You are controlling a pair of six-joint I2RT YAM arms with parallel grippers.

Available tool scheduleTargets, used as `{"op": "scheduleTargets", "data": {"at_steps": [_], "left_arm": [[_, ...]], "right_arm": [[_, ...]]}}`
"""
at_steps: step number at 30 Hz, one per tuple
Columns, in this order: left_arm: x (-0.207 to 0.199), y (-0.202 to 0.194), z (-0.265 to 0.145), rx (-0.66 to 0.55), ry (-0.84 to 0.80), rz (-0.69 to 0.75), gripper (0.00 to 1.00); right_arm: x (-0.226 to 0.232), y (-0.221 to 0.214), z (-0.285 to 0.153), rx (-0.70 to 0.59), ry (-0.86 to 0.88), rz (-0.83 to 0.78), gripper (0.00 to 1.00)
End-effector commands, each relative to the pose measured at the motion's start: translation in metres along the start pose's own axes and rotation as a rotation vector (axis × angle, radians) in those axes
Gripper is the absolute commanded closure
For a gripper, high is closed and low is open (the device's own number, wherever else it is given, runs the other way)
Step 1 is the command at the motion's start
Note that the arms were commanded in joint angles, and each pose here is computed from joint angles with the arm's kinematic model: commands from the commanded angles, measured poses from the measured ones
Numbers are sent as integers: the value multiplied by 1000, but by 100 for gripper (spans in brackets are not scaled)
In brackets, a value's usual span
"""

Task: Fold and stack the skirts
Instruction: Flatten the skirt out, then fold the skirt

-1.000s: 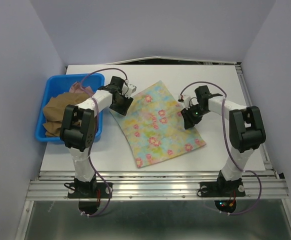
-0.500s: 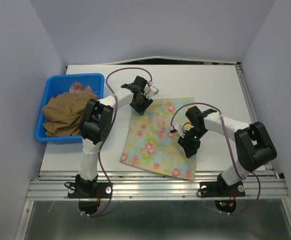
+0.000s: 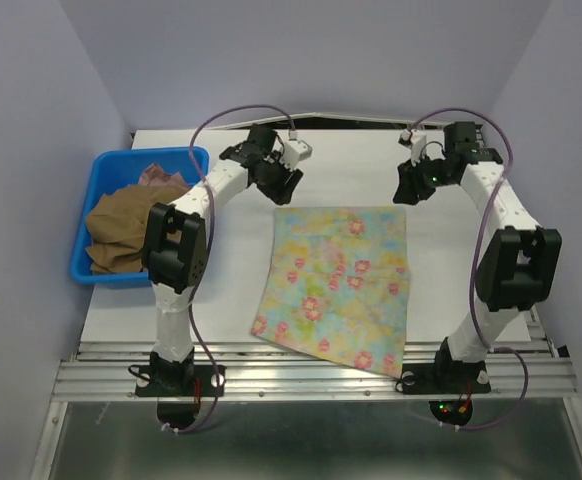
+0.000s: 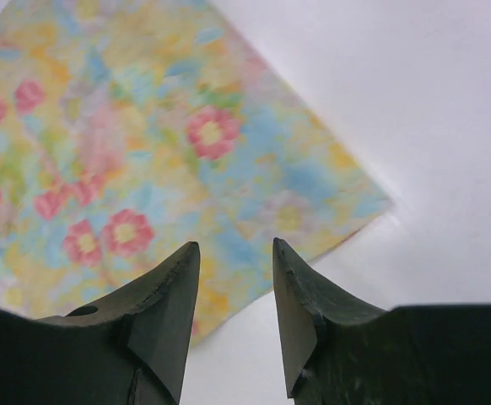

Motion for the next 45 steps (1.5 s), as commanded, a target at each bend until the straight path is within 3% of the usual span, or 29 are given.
{"op": "scheduleTargets", "data": {"at_steps": [1,7,13,18,32,36,39,43,45], "left_arm": [[11,56,-38,-151,4,67,37],[32,62,-17,-145,16,55,38],[45,47,6,-100,-14,-1,42],[49,33,22,-57,-18,-16,42],[49,7,40,58,-76,1,43],[50,-2,45,78,-79,6,48],[51,-6,52,91,-77,-5,53],[53,-4,55,88,-74,-8,65],[53,0,54,78,-74,-4,73]], "right_arm": [[-66,-4,26,-1,-77,47,55],[-117,-21,49,12,-130,11,54],[-132,-51,77,29,-88,64,47],[-124,-78,95,74,-40,73,50],[-107,-103,101,135,43,47,55],[-107,-105,103,139,46,49,61],[-112,-102,103,137,32,48,73],[-119,-96,102,129,12,52,97],[-123,-88,100,111,-1,56,99]]}}
Point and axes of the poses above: each gripper's point midway between its finger pads, its own z axis out along the fingers, its own x axis along the line the jaws close on, y = z × x, the point moved 6 cm from there along -z, back along the fingers, and after that the axes turned 13 degrees about -z, right-handed, at the moved point
